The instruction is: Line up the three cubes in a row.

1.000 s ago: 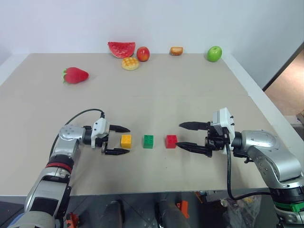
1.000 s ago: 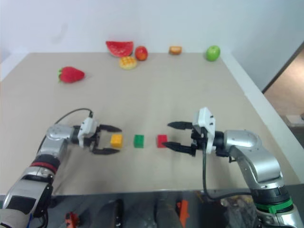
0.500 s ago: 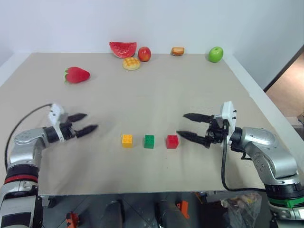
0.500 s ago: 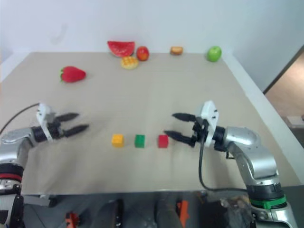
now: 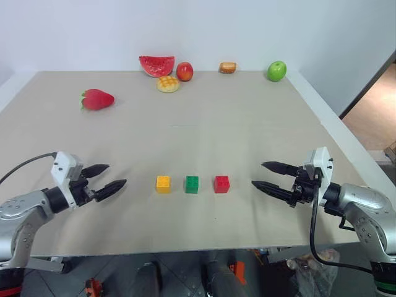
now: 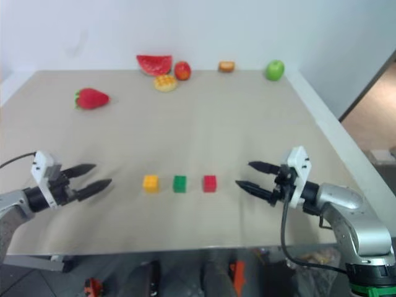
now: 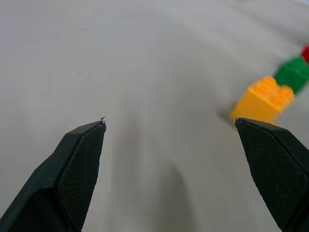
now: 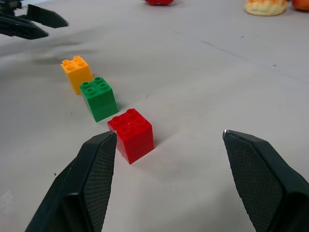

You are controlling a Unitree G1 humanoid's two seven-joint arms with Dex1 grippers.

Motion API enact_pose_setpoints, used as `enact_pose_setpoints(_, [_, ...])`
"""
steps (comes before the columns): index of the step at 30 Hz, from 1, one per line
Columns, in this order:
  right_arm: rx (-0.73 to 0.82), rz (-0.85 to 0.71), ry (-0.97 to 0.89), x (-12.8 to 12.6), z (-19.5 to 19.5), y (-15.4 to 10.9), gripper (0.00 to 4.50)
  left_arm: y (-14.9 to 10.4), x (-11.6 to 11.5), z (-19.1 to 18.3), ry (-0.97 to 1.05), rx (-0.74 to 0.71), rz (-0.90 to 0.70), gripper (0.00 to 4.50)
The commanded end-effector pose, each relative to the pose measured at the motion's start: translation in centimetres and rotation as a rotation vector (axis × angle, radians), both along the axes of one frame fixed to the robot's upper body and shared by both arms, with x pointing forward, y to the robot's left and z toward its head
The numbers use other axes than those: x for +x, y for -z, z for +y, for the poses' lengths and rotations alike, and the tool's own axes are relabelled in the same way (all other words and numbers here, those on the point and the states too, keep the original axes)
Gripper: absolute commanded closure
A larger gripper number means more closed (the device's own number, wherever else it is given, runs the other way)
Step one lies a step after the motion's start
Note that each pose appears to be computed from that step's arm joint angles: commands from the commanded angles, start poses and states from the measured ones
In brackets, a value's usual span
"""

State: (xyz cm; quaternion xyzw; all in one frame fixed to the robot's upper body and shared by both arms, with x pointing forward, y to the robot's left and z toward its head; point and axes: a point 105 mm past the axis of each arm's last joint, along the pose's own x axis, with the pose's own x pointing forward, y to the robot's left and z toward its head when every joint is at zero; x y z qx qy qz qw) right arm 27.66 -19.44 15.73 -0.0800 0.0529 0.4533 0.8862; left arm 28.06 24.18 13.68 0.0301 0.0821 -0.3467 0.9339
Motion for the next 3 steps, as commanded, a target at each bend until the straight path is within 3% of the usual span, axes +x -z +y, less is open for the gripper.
enact_pose_setpoints(1, [-0.009,-0.044,-0.023,-0.39,0.42,-0.96,0.87,-1.18,0.1,0.5,0.0,0.003,-0.05,0.05])
enact_pose_setpoints(3, [-0.005,-0.046,-0.02,-0.22,0.49,-0.88,0.87,-0.93,0.25,0.07,0.009,-0.012,-0.045,0.05])
